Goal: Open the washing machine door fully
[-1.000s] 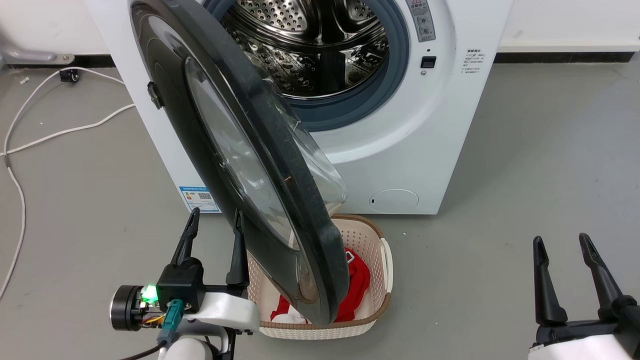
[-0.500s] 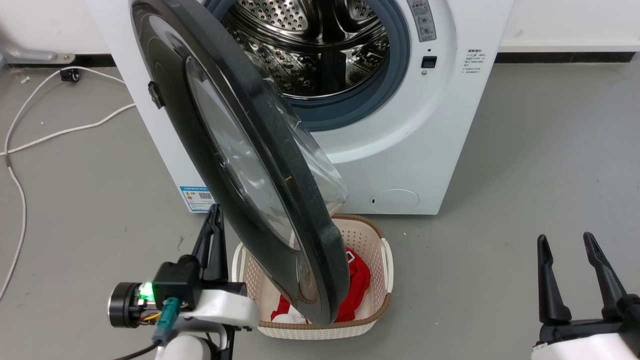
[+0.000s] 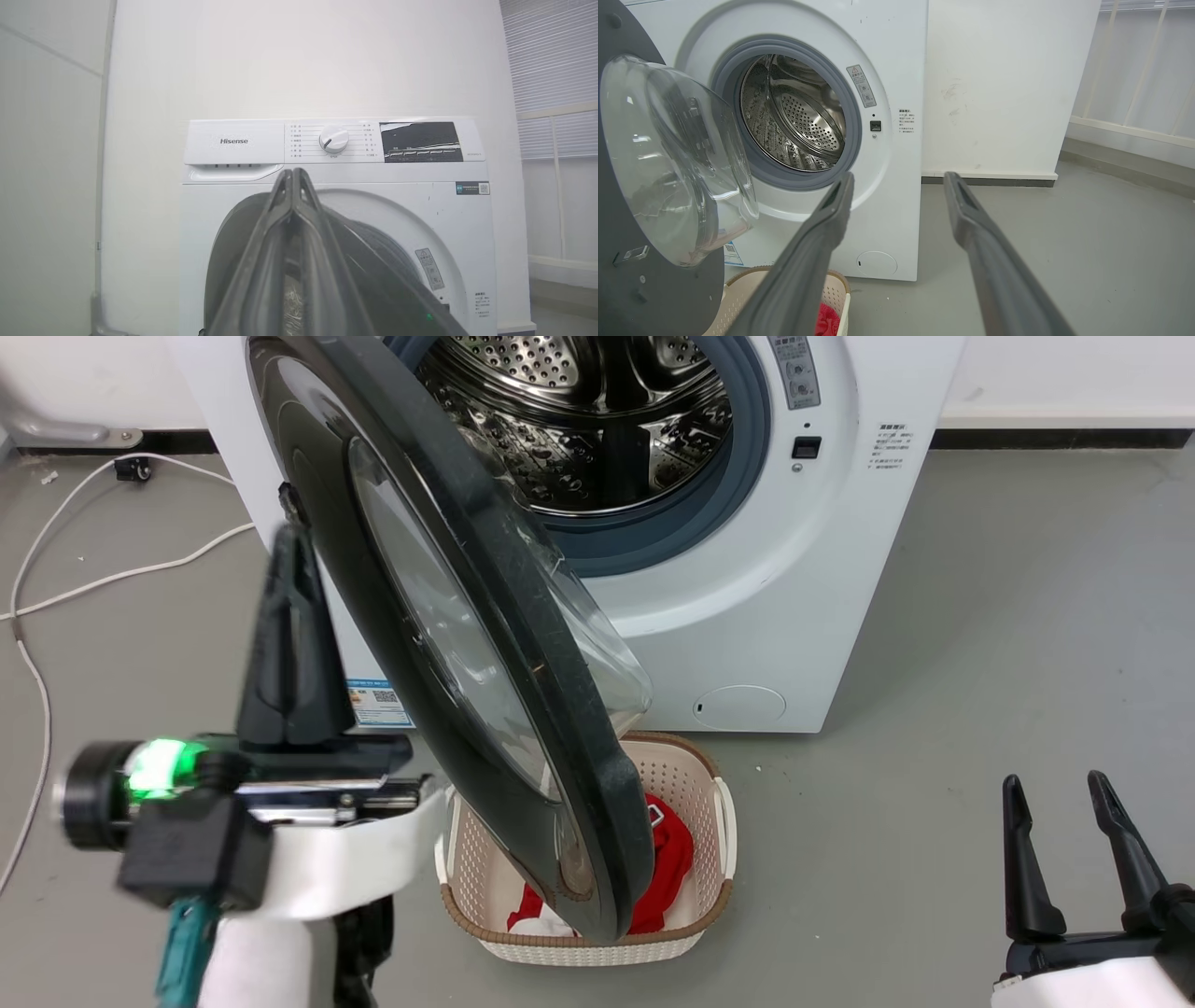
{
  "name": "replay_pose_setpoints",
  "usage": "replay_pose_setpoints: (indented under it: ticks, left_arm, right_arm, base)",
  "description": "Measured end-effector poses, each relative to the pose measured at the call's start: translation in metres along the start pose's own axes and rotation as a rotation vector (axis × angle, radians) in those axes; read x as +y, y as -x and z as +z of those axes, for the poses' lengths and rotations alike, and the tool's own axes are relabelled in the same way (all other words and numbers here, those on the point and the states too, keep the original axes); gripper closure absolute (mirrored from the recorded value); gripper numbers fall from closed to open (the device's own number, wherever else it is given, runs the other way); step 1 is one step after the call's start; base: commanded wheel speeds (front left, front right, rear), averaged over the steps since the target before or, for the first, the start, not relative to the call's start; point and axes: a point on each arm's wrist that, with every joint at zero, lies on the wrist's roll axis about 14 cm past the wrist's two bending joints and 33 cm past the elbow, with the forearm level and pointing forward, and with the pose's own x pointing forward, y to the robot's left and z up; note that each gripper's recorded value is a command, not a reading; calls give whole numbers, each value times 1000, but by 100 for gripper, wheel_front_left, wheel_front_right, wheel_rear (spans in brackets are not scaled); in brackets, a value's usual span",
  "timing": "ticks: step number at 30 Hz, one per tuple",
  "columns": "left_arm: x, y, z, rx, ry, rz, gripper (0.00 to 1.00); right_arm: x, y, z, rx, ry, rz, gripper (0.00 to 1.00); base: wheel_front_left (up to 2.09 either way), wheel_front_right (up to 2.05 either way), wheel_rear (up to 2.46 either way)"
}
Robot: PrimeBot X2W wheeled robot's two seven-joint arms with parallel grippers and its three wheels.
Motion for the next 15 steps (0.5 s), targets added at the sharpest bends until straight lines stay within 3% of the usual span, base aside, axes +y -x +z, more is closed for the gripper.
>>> replay_pose_setpoints:
  ticks: [8,15]
  left_arm:
    - [-27,-12,82,-271,29,-87,100]
    - [-81,4,95,-249,203,-275,100]
  right_arm:
    - [0,2,-2,5,-2,-2,0]
    - [-2,3,-2,6,-5,-7,0]
  base:
    - [0,0,0]
    - [0,0,0]
